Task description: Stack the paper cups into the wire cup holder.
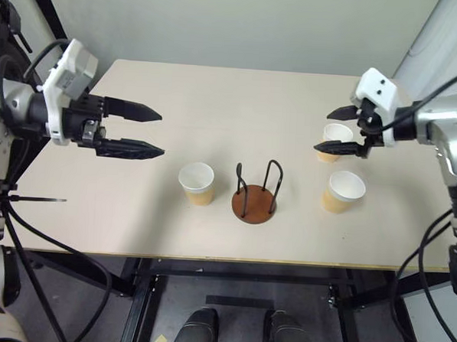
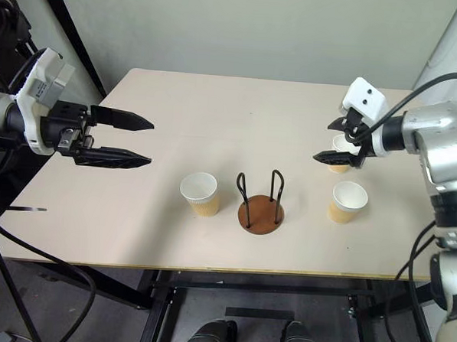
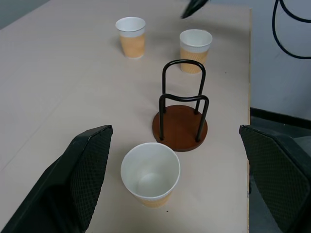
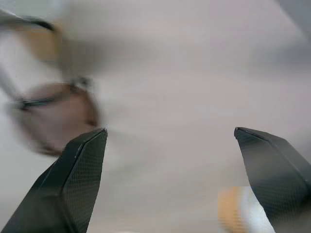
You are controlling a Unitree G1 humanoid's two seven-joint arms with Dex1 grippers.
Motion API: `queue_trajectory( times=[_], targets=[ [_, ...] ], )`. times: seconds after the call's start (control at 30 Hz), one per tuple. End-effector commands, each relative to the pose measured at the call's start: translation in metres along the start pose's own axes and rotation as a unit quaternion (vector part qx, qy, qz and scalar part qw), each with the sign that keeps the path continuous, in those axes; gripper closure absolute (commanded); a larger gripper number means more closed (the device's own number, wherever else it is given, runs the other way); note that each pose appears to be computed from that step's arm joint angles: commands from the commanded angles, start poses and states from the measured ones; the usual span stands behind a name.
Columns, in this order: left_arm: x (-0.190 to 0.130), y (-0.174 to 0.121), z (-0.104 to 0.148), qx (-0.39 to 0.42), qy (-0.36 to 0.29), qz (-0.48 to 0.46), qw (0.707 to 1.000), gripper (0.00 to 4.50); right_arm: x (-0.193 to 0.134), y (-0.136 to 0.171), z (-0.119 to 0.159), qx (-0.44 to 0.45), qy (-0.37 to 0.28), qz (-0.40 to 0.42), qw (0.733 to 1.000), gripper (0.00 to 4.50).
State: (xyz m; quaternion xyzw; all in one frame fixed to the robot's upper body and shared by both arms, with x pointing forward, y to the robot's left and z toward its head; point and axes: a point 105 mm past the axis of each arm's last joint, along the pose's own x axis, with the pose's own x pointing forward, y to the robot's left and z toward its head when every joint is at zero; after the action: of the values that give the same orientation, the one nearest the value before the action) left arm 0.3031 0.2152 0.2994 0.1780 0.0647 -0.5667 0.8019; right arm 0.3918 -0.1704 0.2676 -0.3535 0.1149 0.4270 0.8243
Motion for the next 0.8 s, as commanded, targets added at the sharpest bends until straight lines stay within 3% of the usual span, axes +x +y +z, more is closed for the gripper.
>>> queue_trajectory(
  times=[0.03, 0.53, 0.8],
  targets=[
    [-0.003, 0.0, 0.011, 0.023, -0.003, 0.006, 1.0, 0.0, 0.006, -0.017, -0.006, -0.044, 0.03, -0.02, 0.998, 0.16],
    [-0.009, -0.002, 0.011, 0.025, 0.003, 0.016, 1.0, 0.0, 0.027, -0.038, -0.053, -0.109, 0.16, -0.047, 0.98, 0.16],
    [-0.01, -0.005, 0.011, 0.033, 0.013, 0.006, 0.999, 0.0, 0.037, -0.039, -0.062, -0.131, 0.194, -0.062, 0.97, 0.16]
  ],
)
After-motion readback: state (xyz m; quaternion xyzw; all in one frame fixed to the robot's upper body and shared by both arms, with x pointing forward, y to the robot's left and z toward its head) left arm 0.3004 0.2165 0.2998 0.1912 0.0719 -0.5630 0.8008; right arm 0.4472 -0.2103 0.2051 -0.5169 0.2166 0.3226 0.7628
